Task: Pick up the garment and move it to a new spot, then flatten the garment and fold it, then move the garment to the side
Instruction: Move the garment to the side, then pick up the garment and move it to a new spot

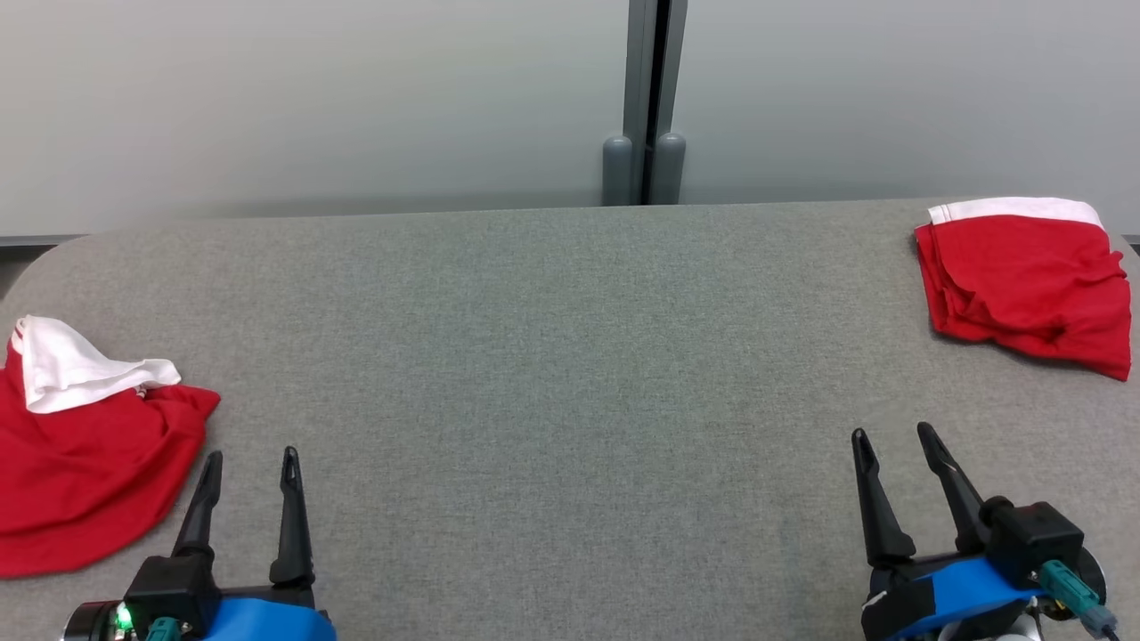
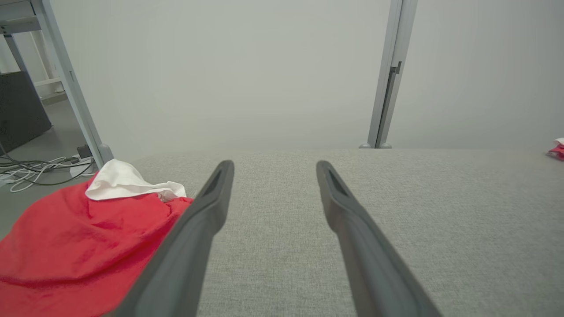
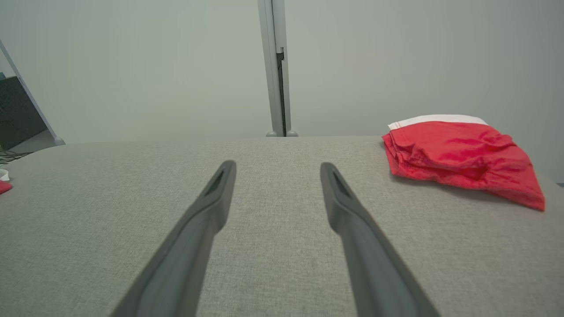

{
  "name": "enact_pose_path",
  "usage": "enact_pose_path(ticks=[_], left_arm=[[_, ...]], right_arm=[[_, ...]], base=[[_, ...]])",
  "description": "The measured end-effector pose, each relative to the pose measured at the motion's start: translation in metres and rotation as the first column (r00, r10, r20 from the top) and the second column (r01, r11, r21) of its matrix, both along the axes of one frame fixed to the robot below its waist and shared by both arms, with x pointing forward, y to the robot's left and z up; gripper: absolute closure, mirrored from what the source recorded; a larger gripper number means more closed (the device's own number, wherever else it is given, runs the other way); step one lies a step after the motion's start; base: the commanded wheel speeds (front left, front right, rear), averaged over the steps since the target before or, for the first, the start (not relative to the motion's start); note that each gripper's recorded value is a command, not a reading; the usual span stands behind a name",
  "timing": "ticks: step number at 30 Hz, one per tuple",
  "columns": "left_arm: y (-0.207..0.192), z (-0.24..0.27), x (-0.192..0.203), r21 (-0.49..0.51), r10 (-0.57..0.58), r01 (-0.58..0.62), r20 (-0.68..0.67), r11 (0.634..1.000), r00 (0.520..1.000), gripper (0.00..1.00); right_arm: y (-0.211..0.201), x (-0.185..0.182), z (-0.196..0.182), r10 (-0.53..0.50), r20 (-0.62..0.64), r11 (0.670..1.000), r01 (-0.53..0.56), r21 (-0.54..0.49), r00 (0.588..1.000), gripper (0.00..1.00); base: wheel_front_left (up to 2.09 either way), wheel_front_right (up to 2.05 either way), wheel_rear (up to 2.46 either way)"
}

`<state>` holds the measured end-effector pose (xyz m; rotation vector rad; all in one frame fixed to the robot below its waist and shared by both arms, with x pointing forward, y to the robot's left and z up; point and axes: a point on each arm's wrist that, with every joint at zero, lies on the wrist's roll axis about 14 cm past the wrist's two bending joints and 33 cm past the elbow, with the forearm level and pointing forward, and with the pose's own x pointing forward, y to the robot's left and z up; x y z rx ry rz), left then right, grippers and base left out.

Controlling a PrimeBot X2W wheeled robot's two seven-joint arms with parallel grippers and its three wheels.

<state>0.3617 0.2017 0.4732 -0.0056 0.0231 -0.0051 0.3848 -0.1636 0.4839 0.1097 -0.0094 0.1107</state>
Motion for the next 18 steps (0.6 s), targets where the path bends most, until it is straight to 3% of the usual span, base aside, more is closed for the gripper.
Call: enact_pose_path(ticks=[18], left_arm=[[0.002,-0.0049,-0.0041,0.008,0.003,-0.002,-0.018,1.0,1.0,0.0]], right_arm=[[0.0,-0.0083,-0.0027,-0.009,-0.009,1.0,0.009,0.016,1.0,0.0]], base=[[0.0,0.0,0.0]])
